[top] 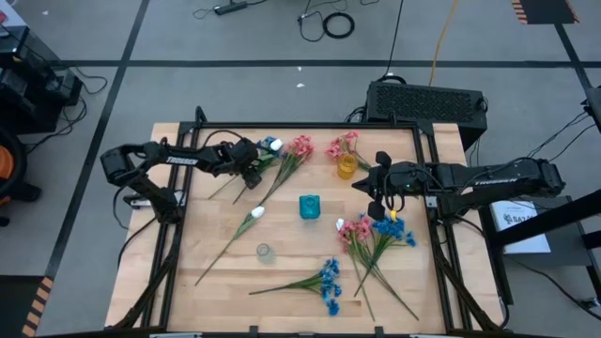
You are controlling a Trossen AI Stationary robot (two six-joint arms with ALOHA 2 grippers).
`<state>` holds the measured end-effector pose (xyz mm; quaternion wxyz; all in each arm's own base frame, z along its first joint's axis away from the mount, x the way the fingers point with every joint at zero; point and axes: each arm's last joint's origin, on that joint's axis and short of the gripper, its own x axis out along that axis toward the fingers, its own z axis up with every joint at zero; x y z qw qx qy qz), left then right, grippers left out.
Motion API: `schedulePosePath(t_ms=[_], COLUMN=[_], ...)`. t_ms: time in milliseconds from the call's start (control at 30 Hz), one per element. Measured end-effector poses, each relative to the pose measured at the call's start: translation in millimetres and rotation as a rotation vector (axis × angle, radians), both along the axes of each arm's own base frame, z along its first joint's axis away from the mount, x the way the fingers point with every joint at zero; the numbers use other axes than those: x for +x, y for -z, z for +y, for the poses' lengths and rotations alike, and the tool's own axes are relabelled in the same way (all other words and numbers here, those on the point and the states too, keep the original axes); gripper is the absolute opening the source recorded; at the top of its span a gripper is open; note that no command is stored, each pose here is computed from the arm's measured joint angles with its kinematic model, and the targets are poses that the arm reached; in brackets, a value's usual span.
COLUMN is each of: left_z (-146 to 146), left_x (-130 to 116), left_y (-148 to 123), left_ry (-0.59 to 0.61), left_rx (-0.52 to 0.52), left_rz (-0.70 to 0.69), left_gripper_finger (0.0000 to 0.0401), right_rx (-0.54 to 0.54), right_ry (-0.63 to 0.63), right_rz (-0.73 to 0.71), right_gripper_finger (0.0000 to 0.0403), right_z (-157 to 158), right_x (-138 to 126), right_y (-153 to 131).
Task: Sort flowers into vase by color
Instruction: Put the top white tulip into the yellow vase
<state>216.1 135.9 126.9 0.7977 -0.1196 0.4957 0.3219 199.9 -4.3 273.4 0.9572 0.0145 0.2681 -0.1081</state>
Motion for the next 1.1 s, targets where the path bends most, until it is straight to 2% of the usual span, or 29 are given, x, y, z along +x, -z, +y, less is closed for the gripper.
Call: schedulePosePath(t_ms=[367, 900, 1100], left_z=[-0.7, -0.1, -1.0], left_x=[-1.9, -3.0, -4.1], left_y=[-11.0, -11.7, -14.9], left_ry=[0.006, 0.034, 0.035], left_rx=[0.02, 0.042, 0.045], left_rz=[-0.025, 0.001, -0.005], left_gripper_finger=[0.013, 0.0016, 0.0011], right_rx=[-0.003, -0.002, 0.0], right_ry=[-0.002, -0.001, 0.0], right_rz=[0.001, -0.001, -0.037], right_gripper_finger=[0.0, 0.0, 0.0], right_z=[0.0, 0.0, 0.0], right_x=[0.0, 0.1, 1.8], right_y=[0.0, -0.1, -3.1])
